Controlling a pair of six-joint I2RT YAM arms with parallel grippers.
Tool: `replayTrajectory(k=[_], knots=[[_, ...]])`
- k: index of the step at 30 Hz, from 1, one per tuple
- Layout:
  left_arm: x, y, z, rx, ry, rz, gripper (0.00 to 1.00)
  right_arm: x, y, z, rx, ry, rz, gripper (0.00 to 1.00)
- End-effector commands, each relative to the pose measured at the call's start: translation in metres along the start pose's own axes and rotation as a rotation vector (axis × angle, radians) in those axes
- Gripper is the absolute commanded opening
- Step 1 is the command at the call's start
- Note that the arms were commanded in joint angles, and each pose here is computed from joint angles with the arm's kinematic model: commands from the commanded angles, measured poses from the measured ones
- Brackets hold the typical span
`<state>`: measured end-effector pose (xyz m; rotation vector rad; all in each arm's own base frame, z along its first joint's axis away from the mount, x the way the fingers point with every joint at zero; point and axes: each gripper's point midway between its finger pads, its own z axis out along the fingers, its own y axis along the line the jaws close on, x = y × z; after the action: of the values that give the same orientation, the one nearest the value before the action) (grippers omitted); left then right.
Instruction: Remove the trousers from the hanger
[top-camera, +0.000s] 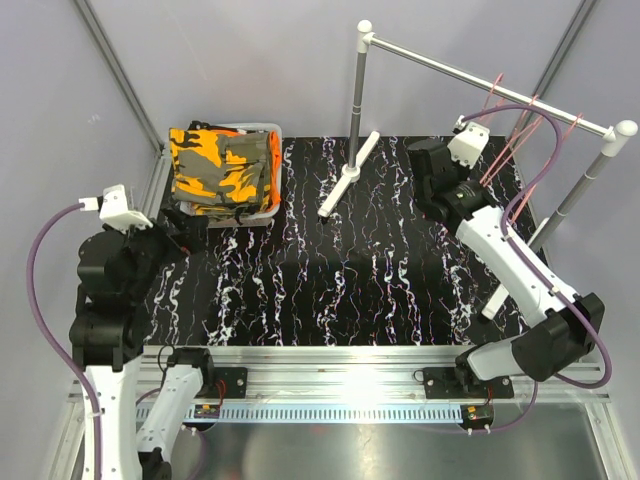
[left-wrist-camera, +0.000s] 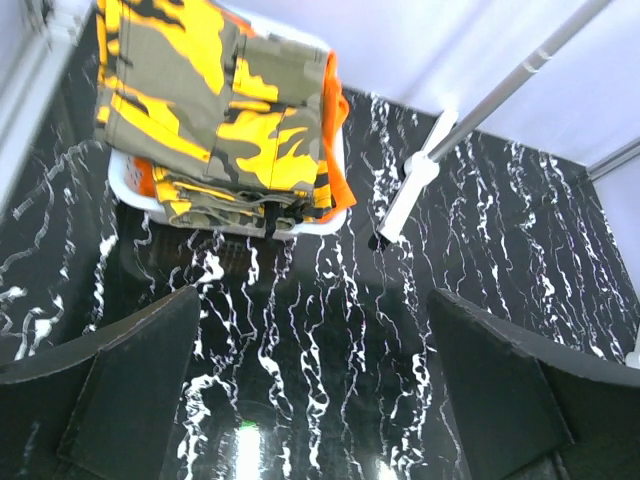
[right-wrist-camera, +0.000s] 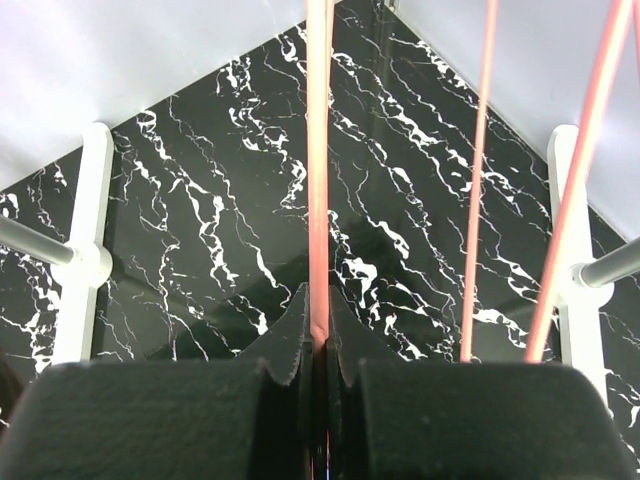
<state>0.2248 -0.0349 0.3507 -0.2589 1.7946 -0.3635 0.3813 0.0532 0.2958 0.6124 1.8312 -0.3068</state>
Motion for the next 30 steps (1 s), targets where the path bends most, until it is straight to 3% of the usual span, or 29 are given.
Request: replayTrajectory(k=[1, 2, 4, 7, 9, 12, 13, 16, 24, 30], knots=[[0.006, 0.0, 0.0, 0.025, 0.004, 0.057, 0.99, -0.016, 0.004, 0.003, 0.008, -0.061, 0.101, 0.05], [0.011, 0.004, -0.002, 0.005, 0.026, 0.063, 0.99, -0.014, 0.004, 0.004, 0.01, -0.056, 0.101, 0.13], [0.014, 0.009, -0.004, -0.012, 0.039, 0.083, 0.99, -0.015, 0.003, 0.001, 0.0, -0.053, 0.111, 0.43], [0.016, 0.015, -0.012, -0.043, 0.037, 0.1, 0.99, -0.024, 0.001, -0.007, -0.02, -0.049, 0.114, 0.65], [0.017, 0.018, -0.016, -0.058, 0.037, 0.112, 0.99, -0.037, -0.002, -0.017, -0.05, -0.05, 0.124, 0.69], [0.015, 0.023, -0.021, -0.088, 0.025, 0.118, 0.99, -0.052, 0.003, -0.04, -0.185, -0.036, 0.113, 0.88], [0.015, 0.023, -0.023, -0.092, 0.018, 0.116, 0.99, -0.055, 0.002, -0.047, -0.224, -0.032, 0.073, 0.99], [0.012, 0.038, -0.026, -0.17, -0.01, 0.124, 0.99, -0.063, 0.002, -0.079, -0.404, -0.013, 0.013, 1.0], [0.014, 0.032, -0.047, -0.098, -0.086, 0.234, 0.99, -0.049, -0.047, -0.155, -0.665, 0.054, -0.126, 1.0], [0.024, 0.03, -0.062, -0.057, -0.08, 0.282, 0.99, -0.017, -0.098, -0.18, -0.69, 0.103, -0.217, 0.99]])
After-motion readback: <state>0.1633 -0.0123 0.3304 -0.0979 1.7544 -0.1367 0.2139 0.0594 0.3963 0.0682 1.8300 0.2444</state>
